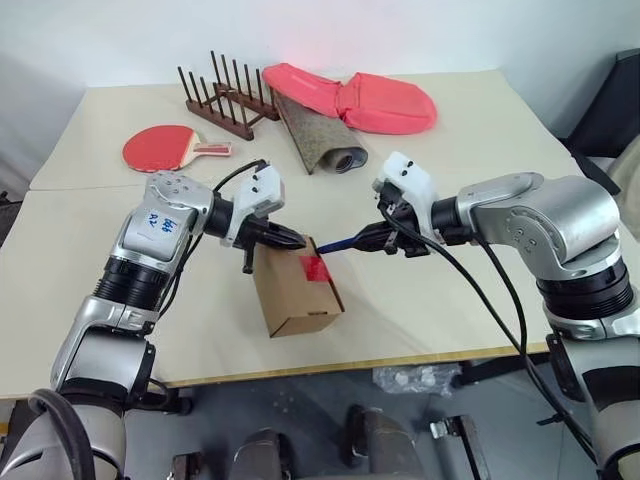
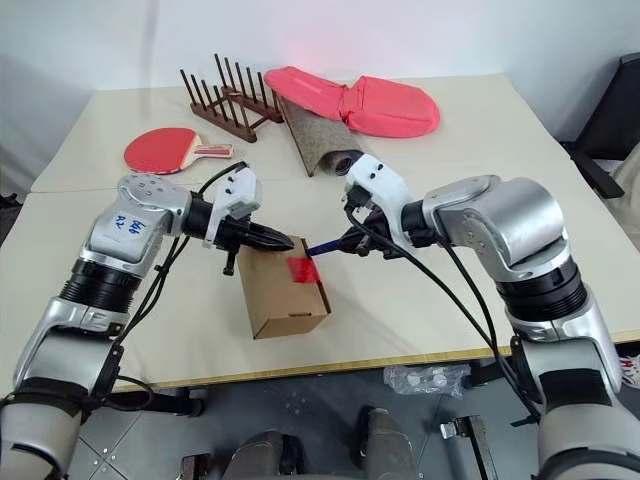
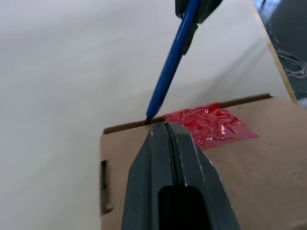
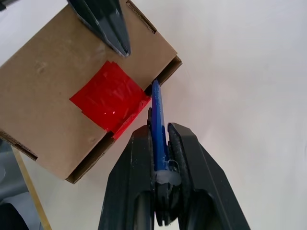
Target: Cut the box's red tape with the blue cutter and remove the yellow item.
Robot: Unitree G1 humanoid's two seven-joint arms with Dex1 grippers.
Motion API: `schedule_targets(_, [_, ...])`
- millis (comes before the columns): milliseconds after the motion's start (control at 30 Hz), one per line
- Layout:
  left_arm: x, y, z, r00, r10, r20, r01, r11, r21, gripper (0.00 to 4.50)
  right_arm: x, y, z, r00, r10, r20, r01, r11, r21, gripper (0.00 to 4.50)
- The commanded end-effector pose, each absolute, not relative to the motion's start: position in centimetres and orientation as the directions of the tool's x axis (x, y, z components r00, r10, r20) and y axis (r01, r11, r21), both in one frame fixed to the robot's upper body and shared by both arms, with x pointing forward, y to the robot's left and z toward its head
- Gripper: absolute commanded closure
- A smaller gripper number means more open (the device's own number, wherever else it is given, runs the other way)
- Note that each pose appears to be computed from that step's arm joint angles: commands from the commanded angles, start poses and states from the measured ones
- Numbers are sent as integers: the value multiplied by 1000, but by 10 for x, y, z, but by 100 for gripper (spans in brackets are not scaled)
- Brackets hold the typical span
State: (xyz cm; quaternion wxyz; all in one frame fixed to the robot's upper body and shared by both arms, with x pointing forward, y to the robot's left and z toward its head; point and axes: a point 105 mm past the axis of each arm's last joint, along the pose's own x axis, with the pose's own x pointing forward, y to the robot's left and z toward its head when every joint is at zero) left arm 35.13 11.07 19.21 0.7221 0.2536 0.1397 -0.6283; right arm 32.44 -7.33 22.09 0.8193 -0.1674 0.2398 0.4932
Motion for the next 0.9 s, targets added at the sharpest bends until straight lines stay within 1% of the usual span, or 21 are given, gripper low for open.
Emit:
schedule_targets(33, [348,123,189,180,-805,-565,976,73,206,450,321,-70,233,409,738,-537,-894,442,-72,434])
schedule_targets(200, [342,136,178,177,-762,-623,979,72,190,450,321,-67,237,406,745,-529,-896,438,-72,434])
schedule_targets(433, [345,136,170,190,-722,-665,972,45,230,450,317,-60,237,386,751,-537,-901,431,-45,434])
schedule_targets(633, [343,132,162,177,-705,-687,971,11,239,450,311,-56,230,368,704,-608,-878,478,22,434])
schedule_targets(900, [342,129,154,175,-702,-691,971,5,240,450,318,-46,226,356,714,-602,-848,518,113,434])
